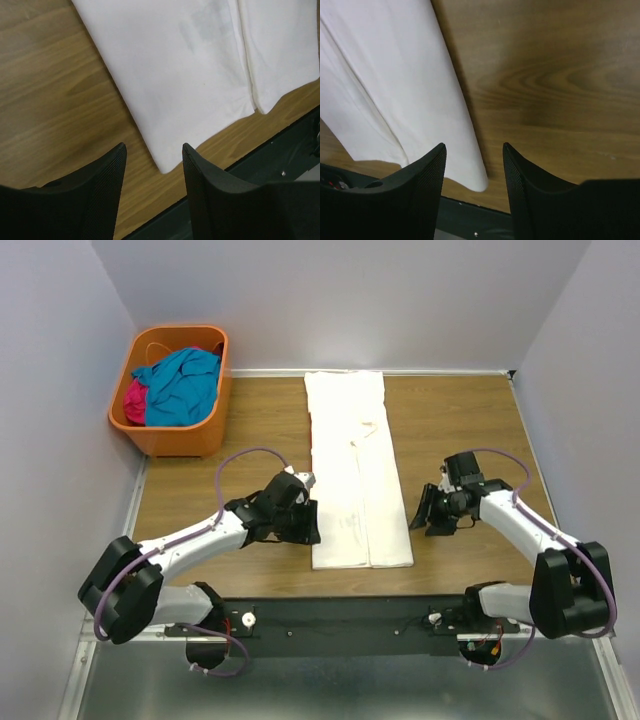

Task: Fold and stack the t-shirts
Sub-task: Fold the tshirt

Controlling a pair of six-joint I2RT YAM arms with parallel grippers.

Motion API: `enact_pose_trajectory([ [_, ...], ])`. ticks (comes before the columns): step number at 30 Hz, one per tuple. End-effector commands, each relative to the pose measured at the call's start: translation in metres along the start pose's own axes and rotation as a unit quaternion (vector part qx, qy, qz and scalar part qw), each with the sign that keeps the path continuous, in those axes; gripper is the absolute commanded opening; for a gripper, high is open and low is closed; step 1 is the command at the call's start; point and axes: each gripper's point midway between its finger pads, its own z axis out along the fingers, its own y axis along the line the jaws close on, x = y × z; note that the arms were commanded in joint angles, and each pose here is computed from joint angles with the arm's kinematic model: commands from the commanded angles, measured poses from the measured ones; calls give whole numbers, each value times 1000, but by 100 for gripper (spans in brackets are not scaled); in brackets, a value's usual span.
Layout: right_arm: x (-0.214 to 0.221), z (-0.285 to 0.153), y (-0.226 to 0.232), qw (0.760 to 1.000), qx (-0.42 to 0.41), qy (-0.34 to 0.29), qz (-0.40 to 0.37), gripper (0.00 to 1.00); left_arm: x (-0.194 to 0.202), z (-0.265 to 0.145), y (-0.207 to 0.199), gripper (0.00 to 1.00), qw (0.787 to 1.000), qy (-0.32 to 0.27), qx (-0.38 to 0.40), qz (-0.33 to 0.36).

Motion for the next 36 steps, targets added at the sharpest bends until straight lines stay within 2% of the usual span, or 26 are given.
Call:
enact_pose_trajectory([
  [1,35,-7,-4,999,-3,40,18,55,22,4,-7,57,999,35,-11,-28],
  [6,49,-5,2,997,-29,63,27,53,32,13,-9,57,998,58,-25,-27],
  [13,73,5,-5,994,-22,99,38,53,39,18,-11,57,997,68,-35,-30],
  [19,77,14,-6,994,-8,104,33,53,47,23,-10,57,996,80,-42,-28],
  [23,86,26,-5,993,3,116,19,49,51,24,-7,57,995,84,-47,-29],
  [26,88,28,-5,993,13,114,11,41,51,24,-8,57,995,85,-47,-28],
  [33,84,27,-6,995,20,94,3,9,55,27,-7,54,994,97,-52,-25],
  [36,85,27,-4,995,20,94,-2,3,56,27,-8,53,993,101,-56,-26],
])
